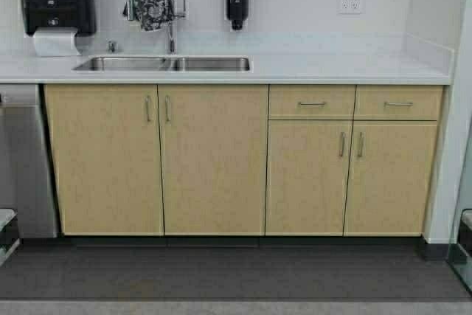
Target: Get the cloth and wipe up the spill under the wine glass
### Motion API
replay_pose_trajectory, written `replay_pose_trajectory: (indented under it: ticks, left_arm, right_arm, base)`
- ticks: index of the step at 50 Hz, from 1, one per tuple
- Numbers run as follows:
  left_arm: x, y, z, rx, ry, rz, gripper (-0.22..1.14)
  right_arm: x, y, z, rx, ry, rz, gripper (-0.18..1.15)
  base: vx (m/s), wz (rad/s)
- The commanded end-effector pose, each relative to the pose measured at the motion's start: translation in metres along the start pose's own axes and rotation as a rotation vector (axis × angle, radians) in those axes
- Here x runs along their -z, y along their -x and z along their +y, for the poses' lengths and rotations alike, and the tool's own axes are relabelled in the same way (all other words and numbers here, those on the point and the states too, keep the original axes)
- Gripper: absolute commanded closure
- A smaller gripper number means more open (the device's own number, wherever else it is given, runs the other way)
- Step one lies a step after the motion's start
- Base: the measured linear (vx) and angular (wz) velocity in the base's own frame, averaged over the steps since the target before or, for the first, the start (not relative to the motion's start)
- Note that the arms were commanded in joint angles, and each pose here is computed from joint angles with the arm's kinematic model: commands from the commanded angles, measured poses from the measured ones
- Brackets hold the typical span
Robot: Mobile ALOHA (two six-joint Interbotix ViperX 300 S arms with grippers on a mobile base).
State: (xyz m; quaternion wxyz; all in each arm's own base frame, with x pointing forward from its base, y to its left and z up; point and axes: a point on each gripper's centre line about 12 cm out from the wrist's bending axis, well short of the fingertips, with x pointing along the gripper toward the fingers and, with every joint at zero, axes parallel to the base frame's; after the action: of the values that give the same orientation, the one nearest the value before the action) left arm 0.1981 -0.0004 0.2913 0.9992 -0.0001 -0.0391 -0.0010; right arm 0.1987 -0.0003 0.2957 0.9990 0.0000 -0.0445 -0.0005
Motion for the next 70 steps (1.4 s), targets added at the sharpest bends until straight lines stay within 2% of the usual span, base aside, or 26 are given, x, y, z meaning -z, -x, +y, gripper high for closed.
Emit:
replay_pose_trajectory:
  ticks: [1,8,26,70]
  left_arm:
    - [-0.004,0.004,-0.001,0.007,0.022,-0.021,0.93]
    - [-0.004,0.006,-0.001,0.007,0.024,-0.028,0.89]
    - [0.006,-0.005,-0.001,0.007,0.025,0.008,0.89]
    - [-0.004,0.001,-0.002,0.010,0.029,-0.063,0.89]
  right_arm:
    - [0.005,-0.001,-0.001,0.003,0.002,0.015,0.94]
    - [0.005,-0.001,-0.001,0.003,0.003,0.014,0.92]
    - [0.004,-0.003,-0.001,0.002,0.009,0.014,0.92]
    - [-0.011,0.004,0.000,-0.005,0.004,-0.063,0.92]
  base:
    - [0.01,-0.01]
    - [0.01,-0.01]
    - [0.03,-0.02]
    - [0.20,0.00]
